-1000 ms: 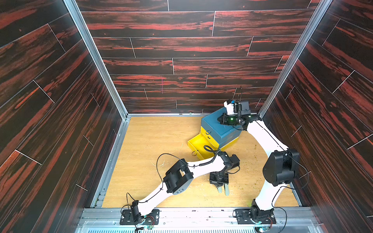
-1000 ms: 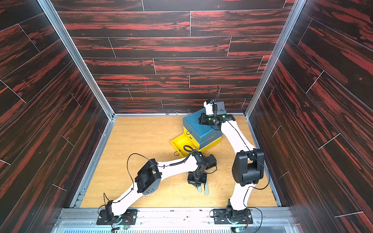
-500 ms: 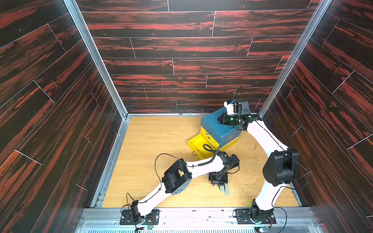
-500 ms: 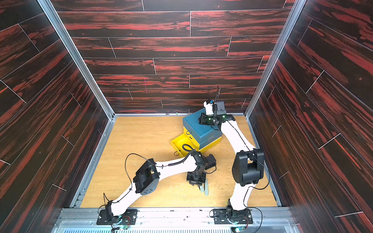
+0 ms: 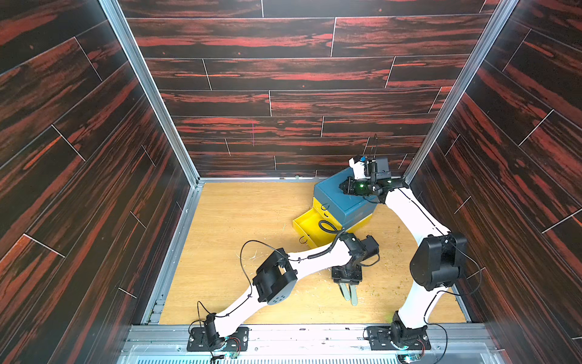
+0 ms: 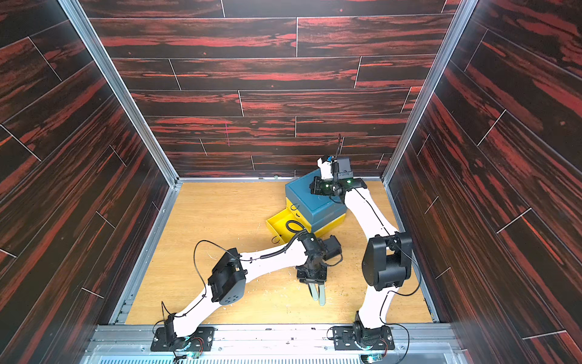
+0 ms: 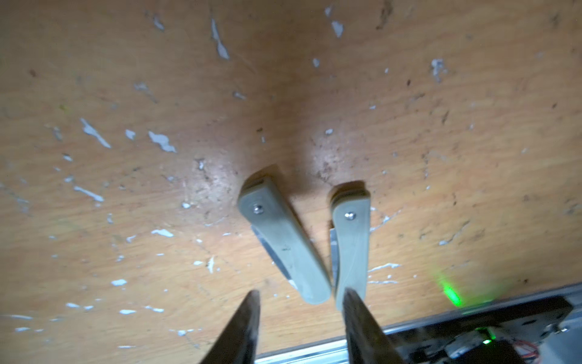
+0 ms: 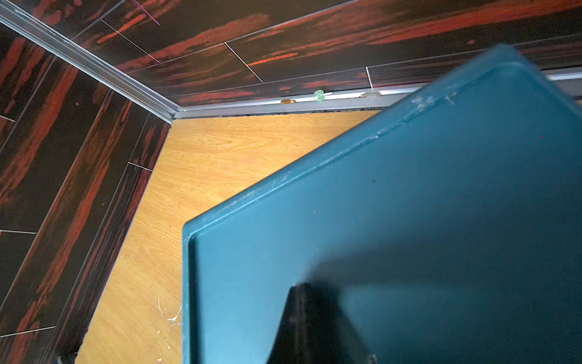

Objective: Place the fruit knives into the drawer by color
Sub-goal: Pick up the fruit knife from the center of the board.

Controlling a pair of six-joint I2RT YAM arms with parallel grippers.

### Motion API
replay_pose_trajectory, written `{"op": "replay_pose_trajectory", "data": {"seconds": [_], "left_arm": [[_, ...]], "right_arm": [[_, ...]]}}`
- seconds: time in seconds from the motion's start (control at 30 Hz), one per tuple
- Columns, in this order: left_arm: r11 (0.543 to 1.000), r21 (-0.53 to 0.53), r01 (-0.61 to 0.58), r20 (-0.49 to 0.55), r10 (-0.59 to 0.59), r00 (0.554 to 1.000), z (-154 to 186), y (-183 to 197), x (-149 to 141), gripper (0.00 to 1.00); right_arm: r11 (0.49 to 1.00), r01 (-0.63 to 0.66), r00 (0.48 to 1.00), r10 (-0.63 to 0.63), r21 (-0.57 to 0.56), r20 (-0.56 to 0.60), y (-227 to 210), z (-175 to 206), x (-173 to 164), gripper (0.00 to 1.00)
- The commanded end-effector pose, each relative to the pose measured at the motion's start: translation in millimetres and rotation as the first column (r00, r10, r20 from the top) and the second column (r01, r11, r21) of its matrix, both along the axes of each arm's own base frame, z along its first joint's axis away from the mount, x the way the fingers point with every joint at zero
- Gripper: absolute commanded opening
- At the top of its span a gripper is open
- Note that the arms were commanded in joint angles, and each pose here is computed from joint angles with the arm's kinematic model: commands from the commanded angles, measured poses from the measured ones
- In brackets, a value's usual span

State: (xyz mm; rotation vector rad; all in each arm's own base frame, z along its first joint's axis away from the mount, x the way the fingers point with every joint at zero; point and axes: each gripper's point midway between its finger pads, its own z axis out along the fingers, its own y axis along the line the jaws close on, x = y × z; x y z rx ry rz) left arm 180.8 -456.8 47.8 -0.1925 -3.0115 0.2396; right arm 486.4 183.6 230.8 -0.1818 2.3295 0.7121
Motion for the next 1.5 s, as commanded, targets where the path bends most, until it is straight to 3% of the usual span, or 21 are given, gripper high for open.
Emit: {"op": "replay_pose_trajectory", "data": {"seconds": [0.0,0.2,0.8,1.17,1.47], "left_arm": [[0.998,0.056,-0.013,-0.021,0.014,1.000,-6,8,-4,0.52],[0.995,0.093,-0.037,-0.053,0.042,0.998,-10,16,-10,0.54],[0.994,0.071,-0.079,-0.150,0.089,0.985,-31,16,-17,0.54],[0.984,0.101,-0.147,-0.138,0.160,0.977,-37,54,-12,0.54],[0.981,0.173,-0.085,-0.056,0.096,0.994,-29,77,-3,0.54]], "right_arm": [[0.983,-0.013,0.887,-0.073,-0.183,-0.456,-27,-126,-67,0.00],[0.984,-0.012,0.887,-0.070,-0.175,-0.456,-26,-125,-67,0.00],[0.986,-0.011,0.889,-0.066,-0.166,-0.453,-25,-123,-66,0.00],[0.986,-0.010,0.889,-0.067,-0.165,-0.454,-25,-123,-66,0.00],[0.987,-0.009,0.890,-0.066,-0.163,-0.451,-24,-121,-65,0.00]]}}
